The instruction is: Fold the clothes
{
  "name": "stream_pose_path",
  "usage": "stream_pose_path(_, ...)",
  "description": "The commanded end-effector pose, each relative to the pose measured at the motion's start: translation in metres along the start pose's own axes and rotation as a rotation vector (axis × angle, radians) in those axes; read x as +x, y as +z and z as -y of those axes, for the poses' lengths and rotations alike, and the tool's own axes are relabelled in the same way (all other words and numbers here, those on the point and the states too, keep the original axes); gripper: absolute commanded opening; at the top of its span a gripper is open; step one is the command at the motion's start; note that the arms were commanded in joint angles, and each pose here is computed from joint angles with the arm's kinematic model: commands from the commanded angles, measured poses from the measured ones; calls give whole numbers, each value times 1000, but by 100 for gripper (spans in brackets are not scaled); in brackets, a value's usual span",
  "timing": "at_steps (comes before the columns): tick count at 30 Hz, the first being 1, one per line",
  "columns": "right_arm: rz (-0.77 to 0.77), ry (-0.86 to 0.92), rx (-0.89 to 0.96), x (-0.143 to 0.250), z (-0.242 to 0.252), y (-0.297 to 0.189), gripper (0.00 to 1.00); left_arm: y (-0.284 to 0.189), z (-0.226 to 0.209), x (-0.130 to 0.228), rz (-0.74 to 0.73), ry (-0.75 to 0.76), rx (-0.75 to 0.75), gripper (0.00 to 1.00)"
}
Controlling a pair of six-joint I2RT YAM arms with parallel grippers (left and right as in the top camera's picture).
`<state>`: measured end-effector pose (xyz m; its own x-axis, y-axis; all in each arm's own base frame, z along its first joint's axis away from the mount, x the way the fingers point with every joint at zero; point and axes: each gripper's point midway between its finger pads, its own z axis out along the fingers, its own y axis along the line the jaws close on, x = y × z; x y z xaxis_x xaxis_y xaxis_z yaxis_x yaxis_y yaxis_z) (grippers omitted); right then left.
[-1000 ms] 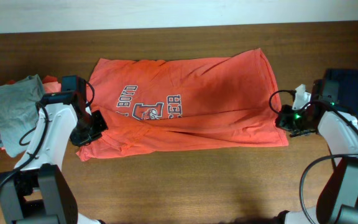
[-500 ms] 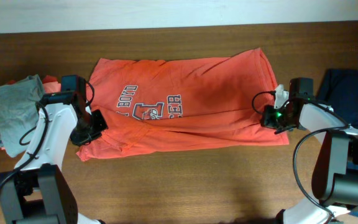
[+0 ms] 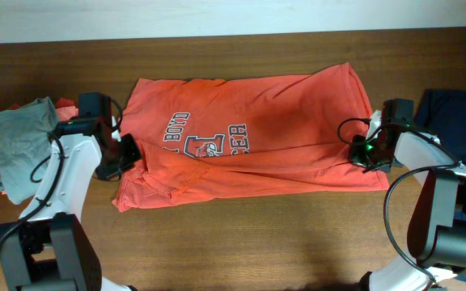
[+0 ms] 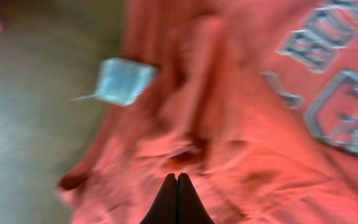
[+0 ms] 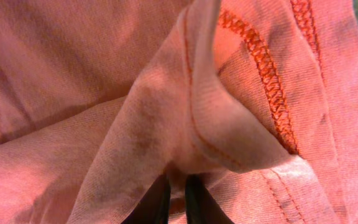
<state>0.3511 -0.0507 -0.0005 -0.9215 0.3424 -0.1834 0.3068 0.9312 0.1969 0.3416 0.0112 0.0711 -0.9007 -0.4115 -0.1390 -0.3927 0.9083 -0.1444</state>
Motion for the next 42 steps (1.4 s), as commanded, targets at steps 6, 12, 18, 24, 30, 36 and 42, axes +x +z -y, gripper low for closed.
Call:
stream_pose_path(6,-98,34,92,26,24,13,16,11,53,-2,24,190,126,1)
stream_pose_path(12,-117,37,94,31,24,12,15,52,48,11,-77,196,69,0)
stream_pose_path(18,-142,40,98,37,25,11,15,91,31,39,-237,175,9,1)
stream_pose_path(24,-260,57,117,66,28,5,16,91,3,85,-452,151,-102,0)
stream_pose_path(30,-373,69,156,93,34,-5,16,69,-24,116,-601,152,-233,0)
stream_pose_path(36,-481,140,225,119,41,-18,16,66,-37,139,-674,148,-267,1)
stream_pose_path(42,-510,147,227,125,41,-22,15,67,-34,132,-639,151,-254,1)
